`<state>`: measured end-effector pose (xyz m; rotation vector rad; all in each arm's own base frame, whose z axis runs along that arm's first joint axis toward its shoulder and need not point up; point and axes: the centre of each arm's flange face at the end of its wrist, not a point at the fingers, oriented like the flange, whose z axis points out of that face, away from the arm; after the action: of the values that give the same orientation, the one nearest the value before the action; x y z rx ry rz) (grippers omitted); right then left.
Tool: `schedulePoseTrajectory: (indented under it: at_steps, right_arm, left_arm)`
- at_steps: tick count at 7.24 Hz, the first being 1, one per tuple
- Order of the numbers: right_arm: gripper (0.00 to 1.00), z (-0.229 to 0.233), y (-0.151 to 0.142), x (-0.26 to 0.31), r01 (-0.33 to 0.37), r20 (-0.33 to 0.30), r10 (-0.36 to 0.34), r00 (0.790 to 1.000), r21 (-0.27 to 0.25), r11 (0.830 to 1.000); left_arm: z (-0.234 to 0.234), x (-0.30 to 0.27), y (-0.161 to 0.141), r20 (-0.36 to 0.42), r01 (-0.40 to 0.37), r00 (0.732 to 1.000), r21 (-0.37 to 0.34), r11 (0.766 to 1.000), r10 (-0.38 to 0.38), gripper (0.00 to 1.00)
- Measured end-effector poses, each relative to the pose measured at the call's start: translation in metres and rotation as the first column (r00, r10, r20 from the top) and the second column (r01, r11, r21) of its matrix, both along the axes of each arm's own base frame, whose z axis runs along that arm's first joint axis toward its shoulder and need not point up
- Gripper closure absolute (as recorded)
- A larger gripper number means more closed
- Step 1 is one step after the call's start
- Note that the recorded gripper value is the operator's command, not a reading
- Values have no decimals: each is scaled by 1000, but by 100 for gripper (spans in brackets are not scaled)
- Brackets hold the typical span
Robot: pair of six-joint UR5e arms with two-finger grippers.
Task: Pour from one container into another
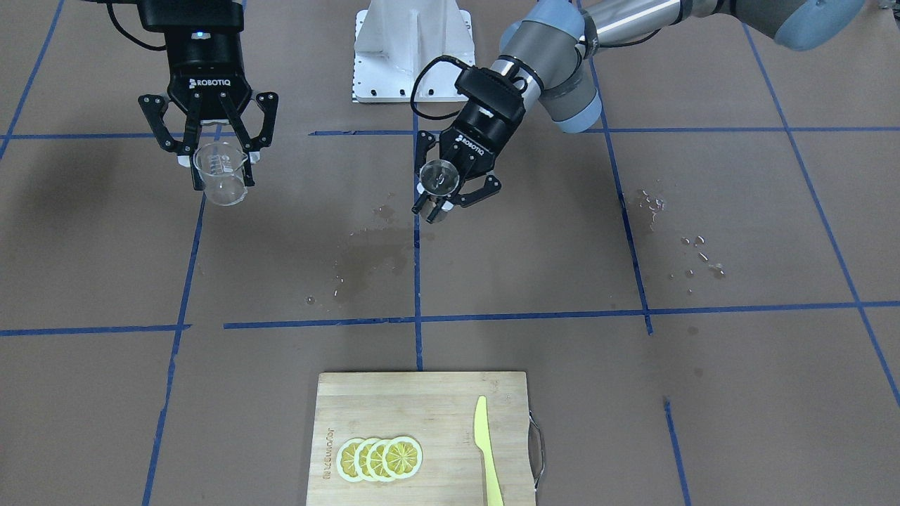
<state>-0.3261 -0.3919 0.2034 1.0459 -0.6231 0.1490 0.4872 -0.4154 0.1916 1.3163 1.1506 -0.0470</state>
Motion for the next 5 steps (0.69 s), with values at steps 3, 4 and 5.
schedulePoseTrajectory:
  at_steps: [3,4,5]
  right_arm:
    - [100,57,5,5,-10,50,18,999,-157,987]
    - [100,78,4,13,-27,27,32,999,-186,982]
    - [100,91,3,17,-36,9,39,999,-201,979]
  left_arm:
    - [39,-30,-7,22,172,985,-62,983,-171,100]
    - [55,-39,-9,15,205,979,-96,974,-204,100]
    - [77,-50,-10,30,239,971,-123,963,-237,100]
